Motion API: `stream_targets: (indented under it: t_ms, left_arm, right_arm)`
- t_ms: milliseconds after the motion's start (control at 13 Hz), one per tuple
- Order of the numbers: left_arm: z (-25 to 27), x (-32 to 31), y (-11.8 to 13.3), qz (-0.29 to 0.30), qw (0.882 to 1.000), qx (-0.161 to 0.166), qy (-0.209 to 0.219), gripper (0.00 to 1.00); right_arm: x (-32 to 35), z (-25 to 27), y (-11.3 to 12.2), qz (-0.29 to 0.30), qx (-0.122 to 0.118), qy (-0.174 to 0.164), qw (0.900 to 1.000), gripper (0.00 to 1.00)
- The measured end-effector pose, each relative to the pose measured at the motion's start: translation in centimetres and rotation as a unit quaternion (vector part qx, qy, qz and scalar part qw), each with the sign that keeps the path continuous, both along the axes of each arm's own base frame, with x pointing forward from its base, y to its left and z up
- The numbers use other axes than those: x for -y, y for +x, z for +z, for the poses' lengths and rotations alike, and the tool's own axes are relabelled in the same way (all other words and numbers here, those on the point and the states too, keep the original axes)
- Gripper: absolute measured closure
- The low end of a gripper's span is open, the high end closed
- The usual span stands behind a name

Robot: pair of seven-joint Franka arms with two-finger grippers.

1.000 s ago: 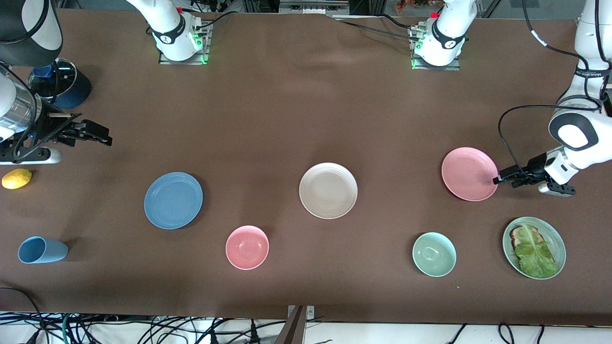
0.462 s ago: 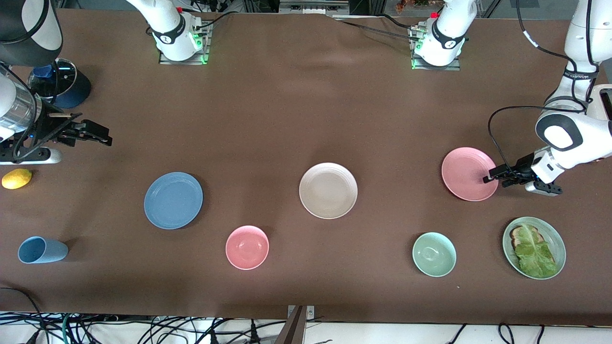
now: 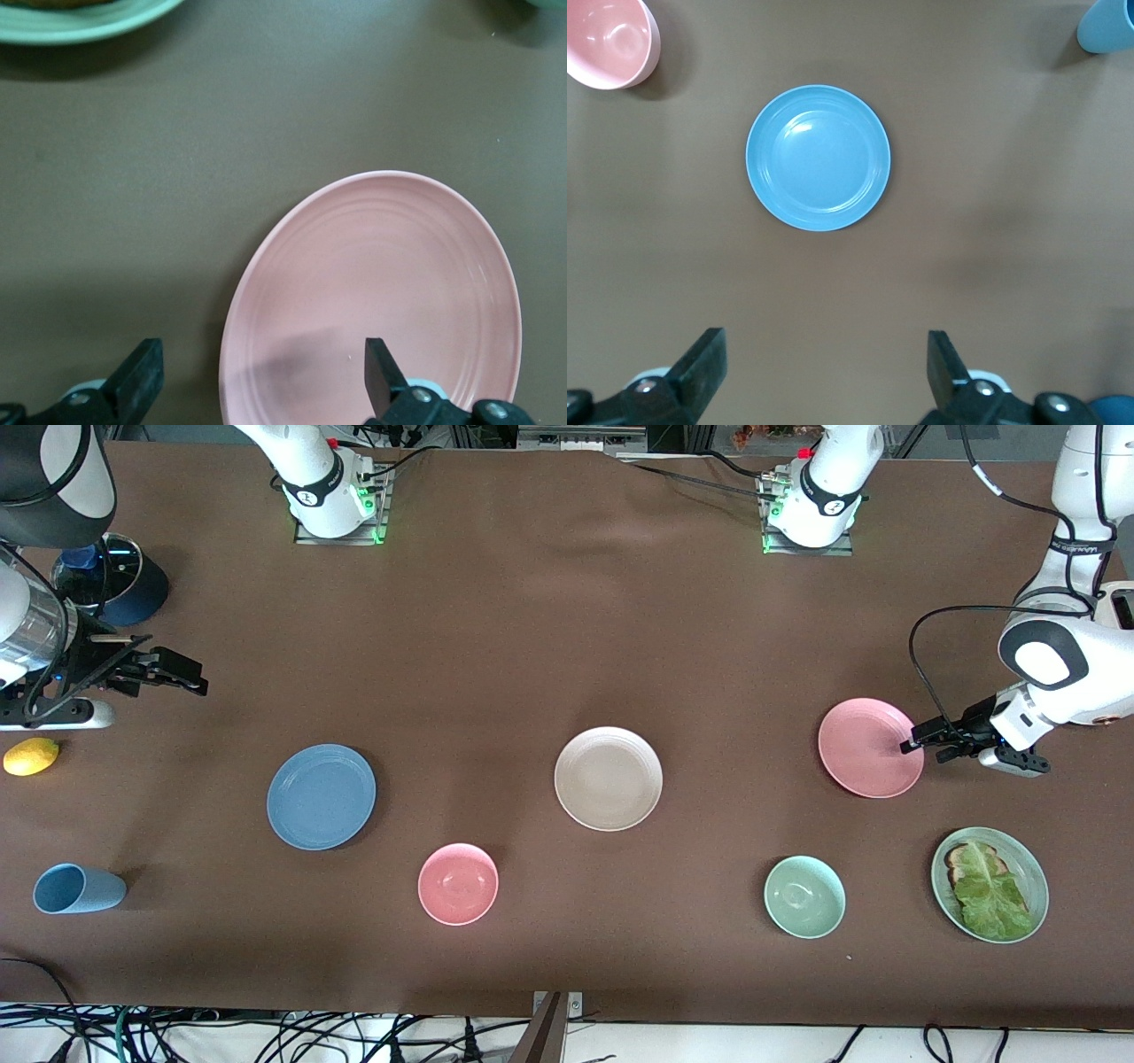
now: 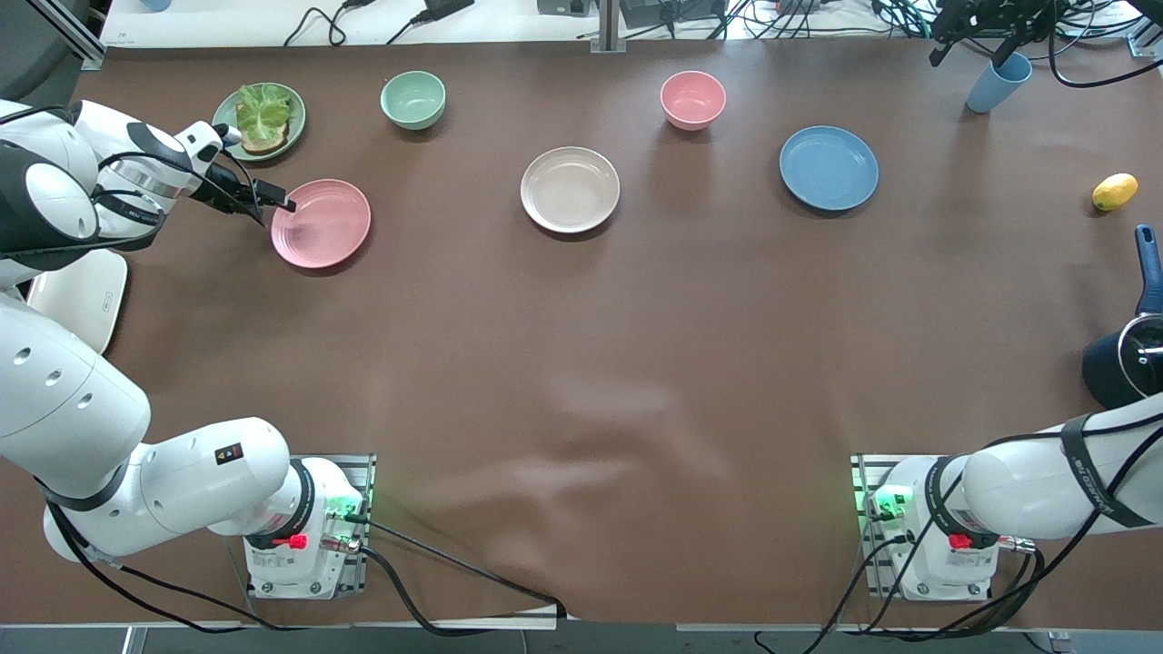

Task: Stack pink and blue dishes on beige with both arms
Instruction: 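Move the left gripper to the rim of the pink plate, then lower and close the left gripper on the pink plate rim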

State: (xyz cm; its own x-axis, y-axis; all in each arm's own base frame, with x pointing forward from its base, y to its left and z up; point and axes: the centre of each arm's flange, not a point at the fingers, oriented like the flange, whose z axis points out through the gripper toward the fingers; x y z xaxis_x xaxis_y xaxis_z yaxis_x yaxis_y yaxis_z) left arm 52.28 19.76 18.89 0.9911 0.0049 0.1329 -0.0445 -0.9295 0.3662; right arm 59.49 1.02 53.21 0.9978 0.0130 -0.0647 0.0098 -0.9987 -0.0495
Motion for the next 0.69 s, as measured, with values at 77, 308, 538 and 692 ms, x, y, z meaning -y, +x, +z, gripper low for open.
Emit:
stream_targets:
  t_ms: [77,308,538,692]
  left_arm:
    - [-0.24,-0.05,-0.37,0.007,1.0,-0.001,-0.006,0.0]
    - [-0.78,0.02,-1.01,0.015,1.0,-0.002,-0.014,0.04]
    - [-0.84,0.02,-1.06,0.02,1.0,0.001,-0.013,0.13]
    - [-0.83,0.01,-1.05,0.02,1.0,0.001,-0.013,0.33]
  right_arm:
    - [0.0,0.0,0.0,0.0,0.0,0.0,1.0,0.0]
    - [0.0,0.0,0.0,0.0,0.0,0.0,1.0,0.0]
    - [0.0,0.0,0.0,0.0,0.0,0.0,1.0,0.0]
    - [-0.01,-0.01,0.0,0.0,0.0,0.0,1.0,0.0]
